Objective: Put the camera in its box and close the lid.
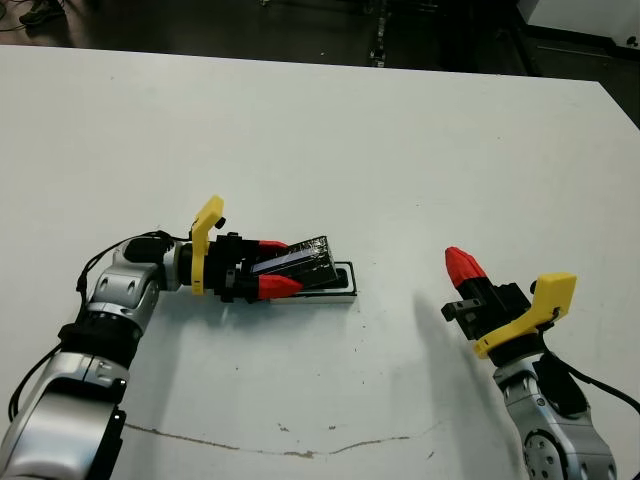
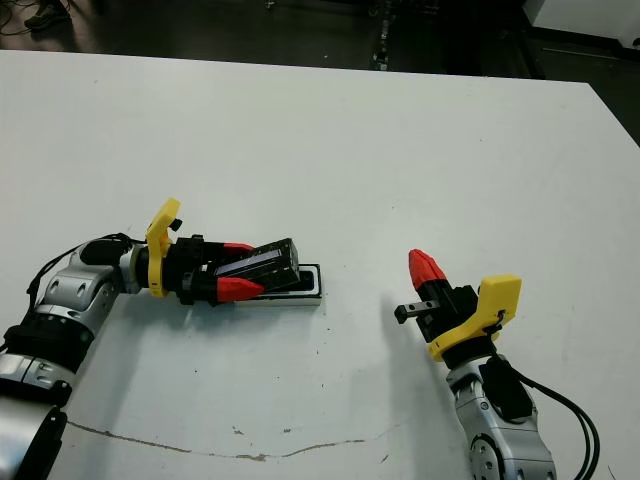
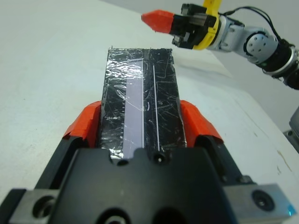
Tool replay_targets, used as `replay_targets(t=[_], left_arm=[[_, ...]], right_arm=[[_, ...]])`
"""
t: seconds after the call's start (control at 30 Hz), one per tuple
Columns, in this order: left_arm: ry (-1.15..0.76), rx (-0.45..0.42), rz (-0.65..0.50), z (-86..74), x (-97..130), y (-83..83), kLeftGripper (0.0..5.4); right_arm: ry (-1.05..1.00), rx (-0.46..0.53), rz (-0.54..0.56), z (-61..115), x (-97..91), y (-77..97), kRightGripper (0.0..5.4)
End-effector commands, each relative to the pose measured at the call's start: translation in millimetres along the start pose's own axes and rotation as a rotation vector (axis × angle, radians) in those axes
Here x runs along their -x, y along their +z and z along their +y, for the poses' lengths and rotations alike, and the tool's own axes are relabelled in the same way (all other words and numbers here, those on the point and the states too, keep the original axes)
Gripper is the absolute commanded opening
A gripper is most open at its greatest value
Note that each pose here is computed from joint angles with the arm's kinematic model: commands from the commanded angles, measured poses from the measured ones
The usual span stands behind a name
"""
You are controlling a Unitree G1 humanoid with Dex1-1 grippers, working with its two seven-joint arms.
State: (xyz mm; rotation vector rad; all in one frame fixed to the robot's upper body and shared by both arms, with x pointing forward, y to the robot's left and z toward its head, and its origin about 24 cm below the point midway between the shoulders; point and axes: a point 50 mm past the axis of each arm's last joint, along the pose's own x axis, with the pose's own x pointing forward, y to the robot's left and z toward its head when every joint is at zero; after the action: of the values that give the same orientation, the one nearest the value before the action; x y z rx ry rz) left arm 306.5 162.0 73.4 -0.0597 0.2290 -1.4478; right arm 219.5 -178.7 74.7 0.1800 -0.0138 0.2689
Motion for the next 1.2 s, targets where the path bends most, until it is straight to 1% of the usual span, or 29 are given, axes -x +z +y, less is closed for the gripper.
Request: replay_targets(t=[0.03, 0.17, 0.4, 0.67, 0.9, 1.0, 1.2], left_arm=[[-0.016, 0.050, 0.010, -6.7, -3.3, -15.6, 3.16], [-0.010, 0.048, 0.006, -8.3, -3.8, -18.1, 3.16], [0.002, 0.010, -0.006, -11.9, -7.4, -20.3, 3.16], [-0.014, 0.064, -0.009, -15.4, -11.3, -27.9, 3.16], [-0.013, 0.065, -0.007, -16.7, -14.1, -29.0, 3.16], [-0.013, 0.073, -0.006, -16.5, -15.9, -30.1, 3.16], [-0.007, 0.048, 0.010, -16.6, -21.7, -29.5, 3.16]], right_arm=[[-0.011, 0.004, 0.020, -2.7, 3.0, -2.1, 0.00], [0.000, -0.005, 0.013, -2.2, 2.5, -2.7, 0.00], [-0.009, -0.002, 0.021, -1.9, 2.7, -2.6, 0.00], [-0.013, 0.010, 0.026, -1.5, 2.6, -2.6, 0.00], [-0.016, -0.003, 0.031, -0.8, 3.2, -2.6, 0.00], [-0.015, 0.012, 0.030, -0.7, 3.2, -2.1, 0.00], [-0.004, 0.000, 0.018, -1.2, 2.3, -2.7, 0.00]])
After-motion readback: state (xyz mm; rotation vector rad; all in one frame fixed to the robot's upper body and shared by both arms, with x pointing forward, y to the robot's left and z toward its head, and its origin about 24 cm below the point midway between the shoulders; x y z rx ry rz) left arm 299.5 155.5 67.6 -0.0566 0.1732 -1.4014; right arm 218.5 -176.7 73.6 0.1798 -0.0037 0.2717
